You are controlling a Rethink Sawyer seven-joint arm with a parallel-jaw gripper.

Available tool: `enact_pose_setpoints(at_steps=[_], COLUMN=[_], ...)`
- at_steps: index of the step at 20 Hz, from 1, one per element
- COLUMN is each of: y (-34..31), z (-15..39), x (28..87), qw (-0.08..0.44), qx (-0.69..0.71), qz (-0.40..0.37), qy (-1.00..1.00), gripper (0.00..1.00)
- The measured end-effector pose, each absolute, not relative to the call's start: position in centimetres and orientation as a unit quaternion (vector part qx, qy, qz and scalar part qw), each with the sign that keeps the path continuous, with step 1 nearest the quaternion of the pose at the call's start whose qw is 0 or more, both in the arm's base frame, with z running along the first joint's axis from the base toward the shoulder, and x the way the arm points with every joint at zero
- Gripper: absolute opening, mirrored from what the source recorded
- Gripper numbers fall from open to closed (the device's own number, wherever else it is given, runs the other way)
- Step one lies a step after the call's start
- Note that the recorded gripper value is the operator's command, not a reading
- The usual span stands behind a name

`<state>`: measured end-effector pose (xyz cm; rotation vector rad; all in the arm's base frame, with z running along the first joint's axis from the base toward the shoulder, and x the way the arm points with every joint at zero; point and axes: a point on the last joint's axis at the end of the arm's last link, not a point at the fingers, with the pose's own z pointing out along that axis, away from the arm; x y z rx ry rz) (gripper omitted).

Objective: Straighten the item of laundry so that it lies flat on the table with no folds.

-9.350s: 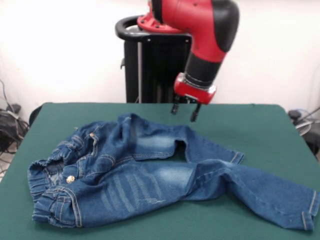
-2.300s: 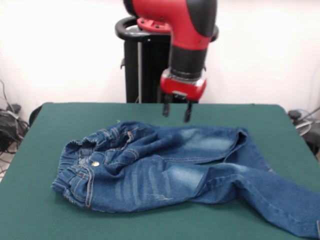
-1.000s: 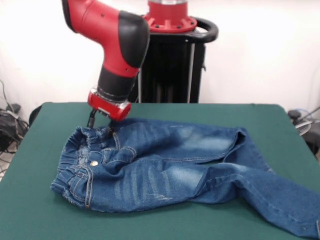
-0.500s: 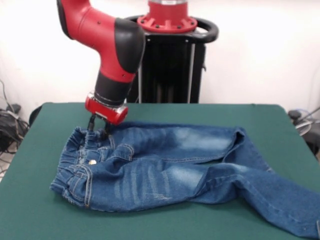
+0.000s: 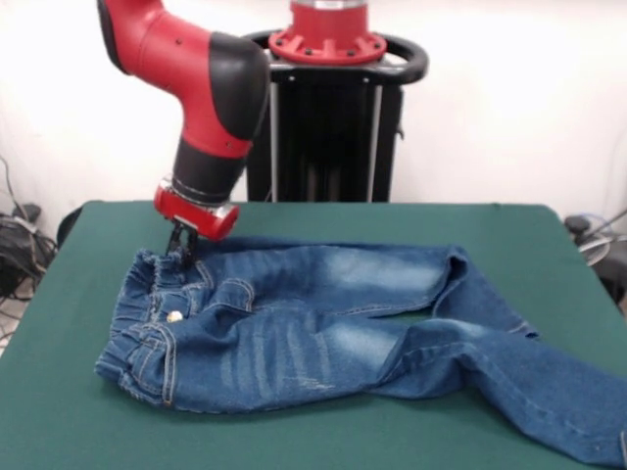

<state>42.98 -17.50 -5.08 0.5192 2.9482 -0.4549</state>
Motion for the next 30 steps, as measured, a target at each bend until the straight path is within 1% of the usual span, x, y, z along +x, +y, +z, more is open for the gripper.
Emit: enact_pose_setpoints(at_steps=[6,12,16,21,22,25,30], y=[-23.1,-30.2,-31.9,-31.7,-31.5,-31.6,-32.4], z=[-2.4,0.1,-0.7,-3.4,-4.8,-5.3,-4.7], x=[39.6,33.2,29.7,27.7,27.5,27.4,27.1], qw=[0.044,0.017,0.001,-0.010,-0.001,0.006,0.016], qx=[0.195,0.226,0.226,0.215,0.210,0.208,0.212], qz=[-0.146,-0.149,-0.145,-0.129,-0.124,-0.123,-0.121], qy=[0.969,0.962,0.963,0.968,0.970,0.970,0.970], gripper=[0.00,0.00,0.00,0.00,1.00,1.00,1.00])
